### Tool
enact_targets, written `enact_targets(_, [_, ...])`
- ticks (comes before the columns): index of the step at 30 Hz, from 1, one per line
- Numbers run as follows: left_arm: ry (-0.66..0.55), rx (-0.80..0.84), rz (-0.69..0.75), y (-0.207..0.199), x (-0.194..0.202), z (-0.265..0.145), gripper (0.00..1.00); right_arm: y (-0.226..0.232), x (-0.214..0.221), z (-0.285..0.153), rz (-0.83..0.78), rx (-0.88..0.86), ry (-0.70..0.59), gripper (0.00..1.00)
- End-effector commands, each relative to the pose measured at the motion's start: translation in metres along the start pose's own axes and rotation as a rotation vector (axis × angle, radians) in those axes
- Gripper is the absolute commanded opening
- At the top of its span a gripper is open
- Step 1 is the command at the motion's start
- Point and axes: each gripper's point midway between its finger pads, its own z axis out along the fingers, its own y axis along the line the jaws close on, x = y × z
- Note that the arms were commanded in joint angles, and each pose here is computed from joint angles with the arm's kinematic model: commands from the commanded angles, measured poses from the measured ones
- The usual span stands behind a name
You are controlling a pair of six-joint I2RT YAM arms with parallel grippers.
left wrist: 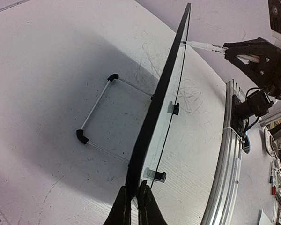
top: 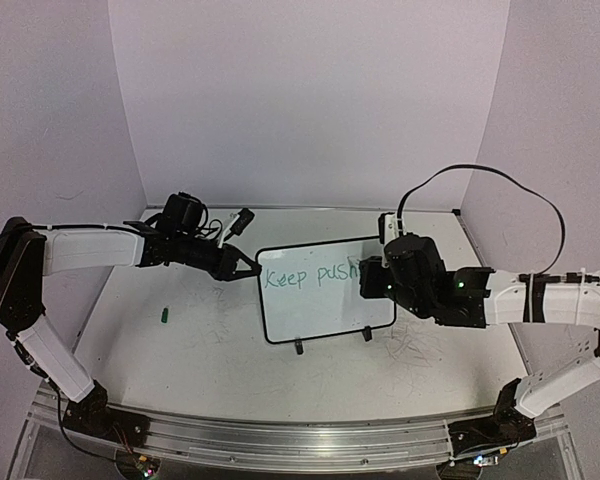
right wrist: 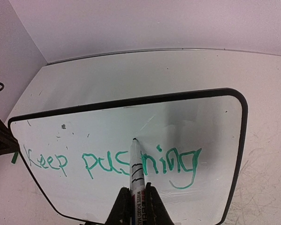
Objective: Write a sentence on the whiteboard
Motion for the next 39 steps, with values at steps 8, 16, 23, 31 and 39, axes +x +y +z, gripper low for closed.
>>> enact_targets(8, [-0.037,-0.047,0.052,0.003,-0.015,-0.009,0.0,-0.007,0.004,0.002,0.012,0.06,0.029,0.0])
enact_targets(16, [-0.036,-0.045,0.052,0.003,-0.015,-0.008,0.0,0.001,0.008,-0.01,0.044,-0.009,0.056,0.0])
enact_targets(23, [-0.033,-0.048,0.049,0.004,-0.014,-0.008,0.0,-0.003,-0.023,-0.064,0.127,-0.13,-0.041,0.0])
enact_targets(31, [-0.037,-0.055,0.046,0.004,-0.015,-0.009,0.0,-0.019,-0.016,-0.063,0.07,-0.066,-0.055,0.0])
enact_targets(39, [-0.043,-0.074,0.033,0.006,-0.017,-0.01,0.0,0.011,-0.005,-0.045,-0.02,-0.114,-0.022,0.0])
